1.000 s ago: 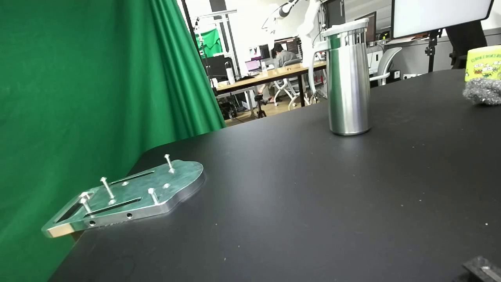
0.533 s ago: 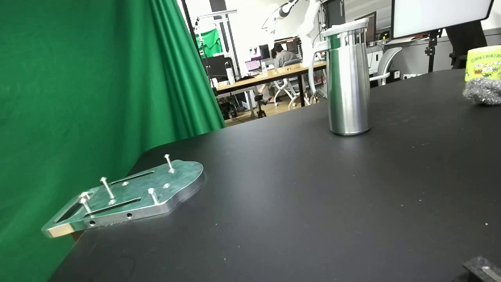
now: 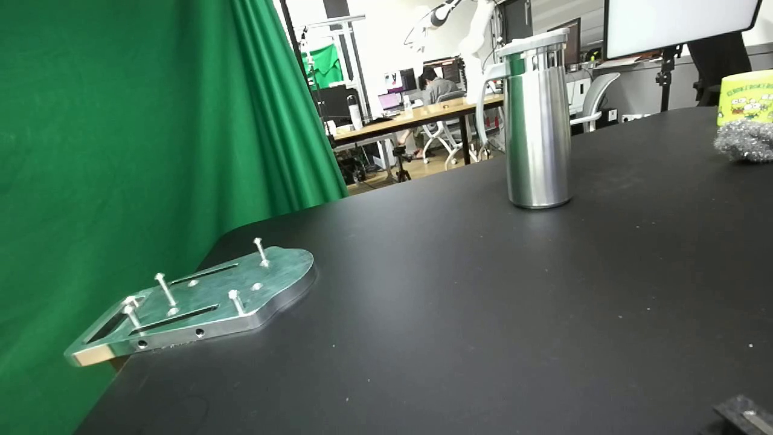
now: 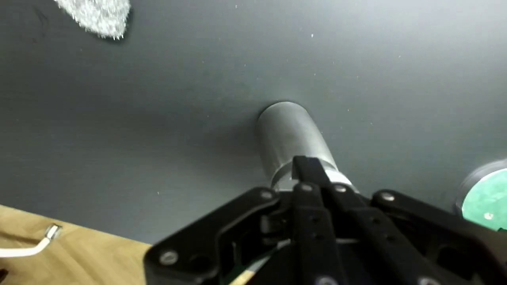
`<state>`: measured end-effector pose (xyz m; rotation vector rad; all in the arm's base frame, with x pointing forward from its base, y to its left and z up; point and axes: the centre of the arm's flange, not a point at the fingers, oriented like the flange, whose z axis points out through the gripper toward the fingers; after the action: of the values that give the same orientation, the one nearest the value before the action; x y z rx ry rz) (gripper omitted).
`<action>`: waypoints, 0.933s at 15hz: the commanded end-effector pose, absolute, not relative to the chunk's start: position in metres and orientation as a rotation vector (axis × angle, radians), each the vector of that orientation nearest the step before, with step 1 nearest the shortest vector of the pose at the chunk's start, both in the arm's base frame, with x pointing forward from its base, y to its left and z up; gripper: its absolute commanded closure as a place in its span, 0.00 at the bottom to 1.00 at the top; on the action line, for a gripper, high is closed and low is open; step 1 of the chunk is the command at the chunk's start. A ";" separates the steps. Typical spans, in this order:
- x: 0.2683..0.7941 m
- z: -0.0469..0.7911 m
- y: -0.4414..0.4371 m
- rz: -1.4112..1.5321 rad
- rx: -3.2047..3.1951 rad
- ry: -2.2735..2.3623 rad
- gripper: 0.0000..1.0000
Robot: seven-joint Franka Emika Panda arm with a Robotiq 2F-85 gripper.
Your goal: Open the jar
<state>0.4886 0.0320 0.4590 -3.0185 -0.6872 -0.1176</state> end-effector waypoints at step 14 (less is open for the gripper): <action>0.549 0.407 0.105 -0.221 -2.935 -0.829 1.00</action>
<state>0.5423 0.1029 0.4085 -2.9507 -0.8258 -0.2306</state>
